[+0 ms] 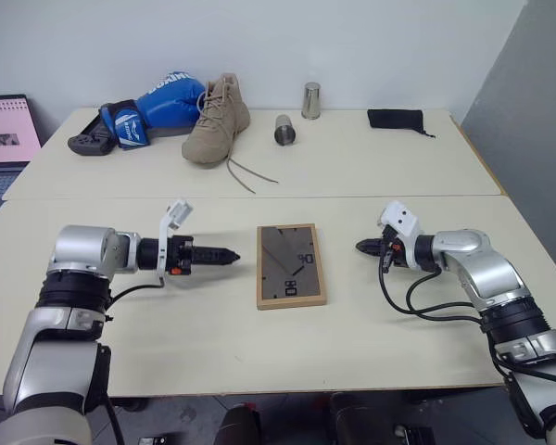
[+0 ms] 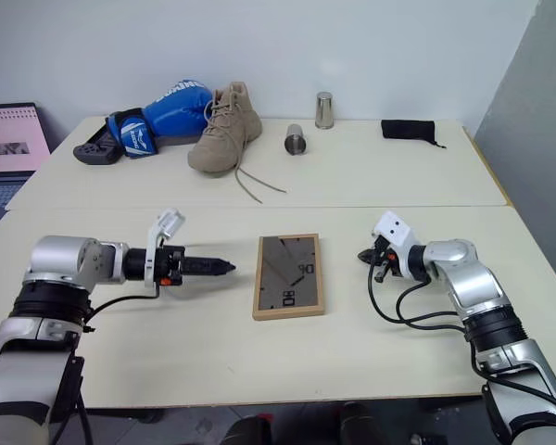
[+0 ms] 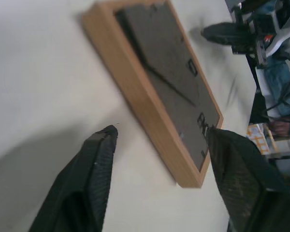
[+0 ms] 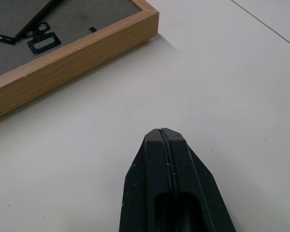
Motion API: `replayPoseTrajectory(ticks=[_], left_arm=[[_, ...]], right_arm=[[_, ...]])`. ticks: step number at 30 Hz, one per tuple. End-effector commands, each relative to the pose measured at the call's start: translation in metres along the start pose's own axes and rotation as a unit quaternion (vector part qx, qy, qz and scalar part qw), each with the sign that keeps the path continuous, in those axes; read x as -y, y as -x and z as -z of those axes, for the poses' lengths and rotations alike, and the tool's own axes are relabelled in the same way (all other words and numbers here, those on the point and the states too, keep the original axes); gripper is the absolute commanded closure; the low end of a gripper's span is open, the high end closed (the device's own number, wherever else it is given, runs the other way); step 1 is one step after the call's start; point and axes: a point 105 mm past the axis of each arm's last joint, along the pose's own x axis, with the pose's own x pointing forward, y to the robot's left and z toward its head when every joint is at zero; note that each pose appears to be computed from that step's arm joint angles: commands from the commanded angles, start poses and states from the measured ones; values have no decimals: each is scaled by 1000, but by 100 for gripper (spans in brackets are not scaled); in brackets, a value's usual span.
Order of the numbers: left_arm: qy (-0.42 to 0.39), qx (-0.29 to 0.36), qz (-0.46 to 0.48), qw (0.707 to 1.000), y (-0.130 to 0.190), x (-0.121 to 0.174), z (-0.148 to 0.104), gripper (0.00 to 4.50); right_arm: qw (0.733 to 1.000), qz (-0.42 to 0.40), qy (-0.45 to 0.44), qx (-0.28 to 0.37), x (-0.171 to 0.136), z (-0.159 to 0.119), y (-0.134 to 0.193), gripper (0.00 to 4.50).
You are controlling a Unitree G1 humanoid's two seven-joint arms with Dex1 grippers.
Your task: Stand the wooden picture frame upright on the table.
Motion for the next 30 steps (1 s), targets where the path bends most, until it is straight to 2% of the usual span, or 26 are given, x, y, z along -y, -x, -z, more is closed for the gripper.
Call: replayPoseTrajectory(ticks=[1, 3, 6, 12, 21, 30], left_arm=[[1, -5, 27, 1000, -8, 12, 1, 37], [9, -12, 23, 1000, -14, 11, 5, 1], [52, -23, 6, 998, -24, 4, 8, 1], [89, -52, 43, 994, -40, 18, 13, 1], [64, -87, 73, 991, -52, 31, 24, 1], [55, -76, 69, 993, -54, 26, 20, 1]], right_arm=[[1000, -12, 18, 15, -8, -9, -1, 450], [1000, -16, 18, 15, -12, -8, -2, 450], [999, -26, 16, 18, -20, -9, -7, 450], [998, -56, 13, 29, -43, -17, -20, 450], [997, -66, 12, 49, -59, -33, -42, 450], [995, -74, -10, 69, -68, -43, -45, 450]])
